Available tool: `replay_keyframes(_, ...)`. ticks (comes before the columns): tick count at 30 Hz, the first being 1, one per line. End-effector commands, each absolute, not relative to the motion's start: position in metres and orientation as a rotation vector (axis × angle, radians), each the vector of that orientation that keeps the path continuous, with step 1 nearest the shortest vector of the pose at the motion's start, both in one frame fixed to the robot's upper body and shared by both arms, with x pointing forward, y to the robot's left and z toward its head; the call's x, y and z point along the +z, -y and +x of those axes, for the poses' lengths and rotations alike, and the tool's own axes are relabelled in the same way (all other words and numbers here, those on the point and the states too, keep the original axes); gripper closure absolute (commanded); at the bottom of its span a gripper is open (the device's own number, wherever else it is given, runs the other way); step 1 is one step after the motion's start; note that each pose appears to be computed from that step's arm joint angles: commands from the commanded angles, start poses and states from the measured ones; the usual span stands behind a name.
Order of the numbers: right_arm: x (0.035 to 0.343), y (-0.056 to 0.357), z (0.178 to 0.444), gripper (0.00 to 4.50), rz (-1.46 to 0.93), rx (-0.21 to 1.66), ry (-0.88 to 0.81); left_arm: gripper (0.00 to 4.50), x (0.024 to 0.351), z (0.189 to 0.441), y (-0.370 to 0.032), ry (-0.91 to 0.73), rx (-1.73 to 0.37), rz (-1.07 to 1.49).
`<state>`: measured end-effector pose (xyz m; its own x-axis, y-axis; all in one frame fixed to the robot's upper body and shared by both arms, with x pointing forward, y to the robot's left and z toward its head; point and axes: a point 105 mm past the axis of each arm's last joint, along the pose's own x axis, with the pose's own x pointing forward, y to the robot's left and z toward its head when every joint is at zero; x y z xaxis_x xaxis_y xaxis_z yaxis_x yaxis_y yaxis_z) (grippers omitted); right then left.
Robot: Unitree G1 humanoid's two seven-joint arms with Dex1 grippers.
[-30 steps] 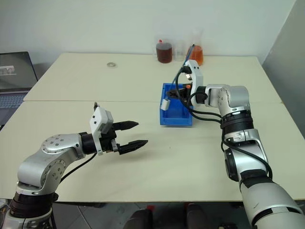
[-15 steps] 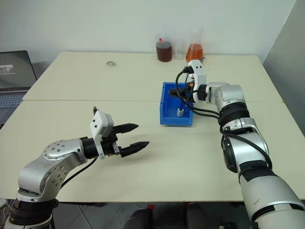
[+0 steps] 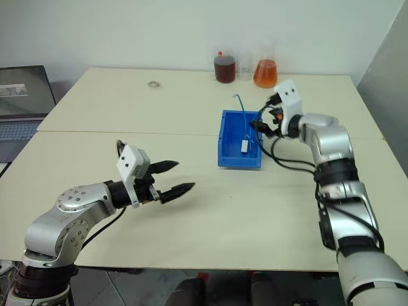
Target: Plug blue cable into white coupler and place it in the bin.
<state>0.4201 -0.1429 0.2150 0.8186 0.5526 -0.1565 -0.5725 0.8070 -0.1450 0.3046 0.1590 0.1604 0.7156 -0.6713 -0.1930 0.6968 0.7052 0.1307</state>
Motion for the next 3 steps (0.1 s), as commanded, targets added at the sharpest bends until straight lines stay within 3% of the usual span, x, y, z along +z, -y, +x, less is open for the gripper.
replay_keyframes(1,0.226,0.147,0.383,0.06,-0.135,0.624,-0.01,0.0,0.172,0.304,-0.168,-0.09,-0.716,0.185)
replay_keyframes(3,0.214,0.15,0.365,0.06,-0.092,0.67,-0.056,0.0,0.173,0.304,-0.173,-0.103,-0.722,0.173)
